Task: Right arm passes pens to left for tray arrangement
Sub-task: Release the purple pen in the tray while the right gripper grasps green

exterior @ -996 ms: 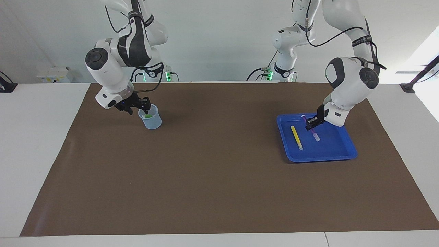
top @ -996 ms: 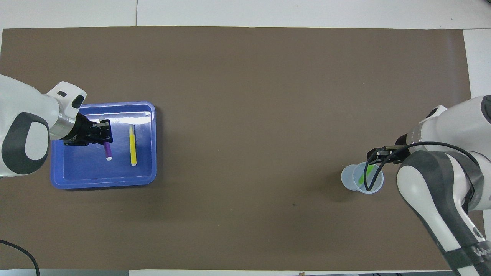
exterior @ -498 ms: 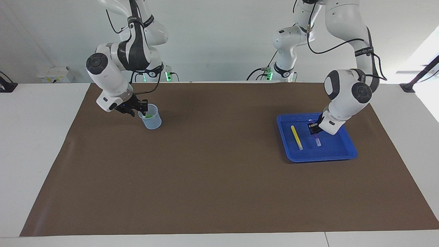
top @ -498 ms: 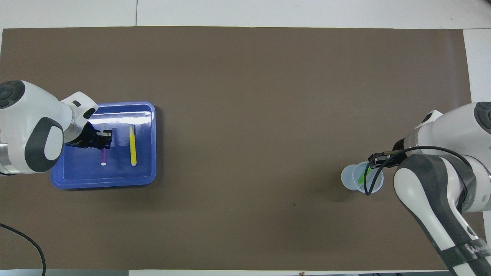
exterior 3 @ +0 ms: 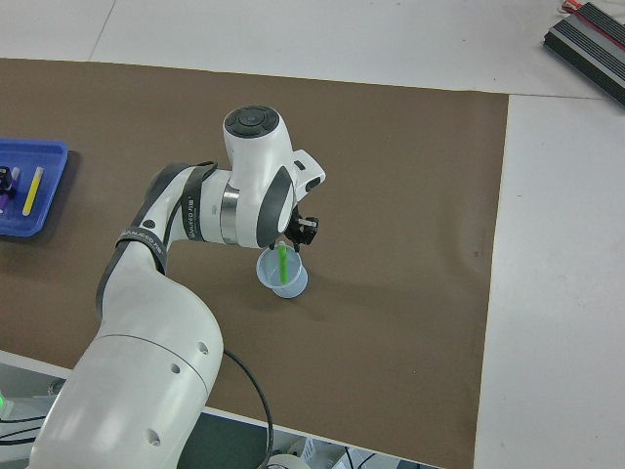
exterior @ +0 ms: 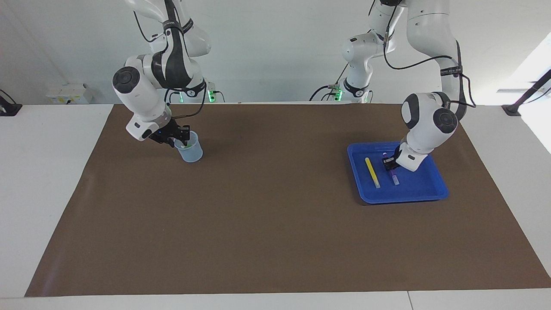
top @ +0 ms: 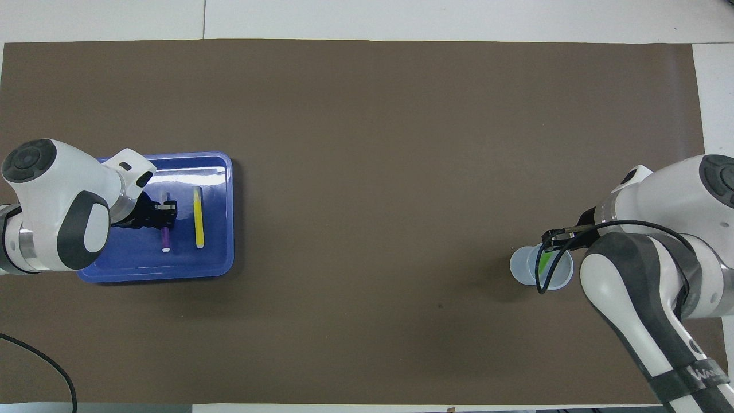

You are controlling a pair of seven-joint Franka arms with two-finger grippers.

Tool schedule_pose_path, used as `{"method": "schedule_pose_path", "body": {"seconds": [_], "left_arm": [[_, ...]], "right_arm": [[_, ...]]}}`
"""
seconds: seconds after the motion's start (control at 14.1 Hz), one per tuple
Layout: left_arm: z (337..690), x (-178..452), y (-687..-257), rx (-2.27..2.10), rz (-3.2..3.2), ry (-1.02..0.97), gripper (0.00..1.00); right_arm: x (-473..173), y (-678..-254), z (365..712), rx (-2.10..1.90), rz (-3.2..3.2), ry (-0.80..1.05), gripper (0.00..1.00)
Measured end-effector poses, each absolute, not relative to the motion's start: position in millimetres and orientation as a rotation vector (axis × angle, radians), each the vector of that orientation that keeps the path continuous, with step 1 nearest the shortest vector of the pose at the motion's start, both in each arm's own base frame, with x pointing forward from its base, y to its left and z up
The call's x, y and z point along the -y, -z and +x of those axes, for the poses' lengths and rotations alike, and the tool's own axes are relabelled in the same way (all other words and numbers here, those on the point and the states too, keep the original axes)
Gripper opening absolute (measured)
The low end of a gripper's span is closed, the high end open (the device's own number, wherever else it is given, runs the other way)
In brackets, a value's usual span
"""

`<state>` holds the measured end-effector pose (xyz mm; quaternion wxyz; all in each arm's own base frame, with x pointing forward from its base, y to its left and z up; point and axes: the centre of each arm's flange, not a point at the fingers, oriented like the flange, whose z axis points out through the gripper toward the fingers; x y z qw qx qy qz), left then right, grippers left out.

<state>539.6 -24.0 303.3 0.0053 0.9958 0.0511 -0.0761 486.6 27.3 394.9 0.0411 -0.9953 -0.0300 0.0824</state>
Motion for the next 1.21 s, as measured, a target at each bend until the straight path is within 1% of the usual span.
{"method": "schedule_pose_path", "body": {"seconds": [0.07, 0.14, 0.21, 0.36, 0.43, 0.5, 0.64, 0.85, 1.0, 1.21], "left_arm": [[540, 23, -303, -0.163, 3.118, 0.238, 0.19], [540, 23, -303, -0.164, 3.118, 0.238, 0.19], [540, 23, -303, -0.164, 3.118, 0.238, 0.25], [540, 23, -303, -0.164, 3.118, 0.238, 0.49], [540, 23, -303, -0.164, 3.118, 0.237, 0.62], [540, 23, -303, -0.164, 3.118, 0.236, 0.73], [540, 23, -304, -0.164, 3.118, 0.229, 0.99], [542, 23, -305, -0.162, 3.118, 0.217, 1.00], [547, 27, -315, -0.153, 3.119, 0.217, 1.00], [567, 50, -364, -0.155, 3.081, 0.264, 1.00]], "right_arm": [[-27, -395, 487, 0.092, -3.047, -0.252, 0.54], [-28, -395, 487, 0.096, -3.047, -0.252, 0.54], [-29, -395, 487, 0.102, -3.047, -0.252, 0.52], [-30, -394, 486, 0.140, -3.043, -0.252, 0.51], [-30, -393, 486, 0.148, -3.041, -0.252, 0.44], [-30, -391, 485, 0.150, -3.041, -0.255, 0.44], [-30, -390, 486, 0.150, -3.042, -0.242, 0.44], [-38, -392, 489, 0.173, -3.046, -0.193, 0.44], [-46, -390, 488, 0.195, -3.043, -0.189, 0.44], [-47, -388, 487, 0.190, -3.037, -0.193, 0.44]]}}
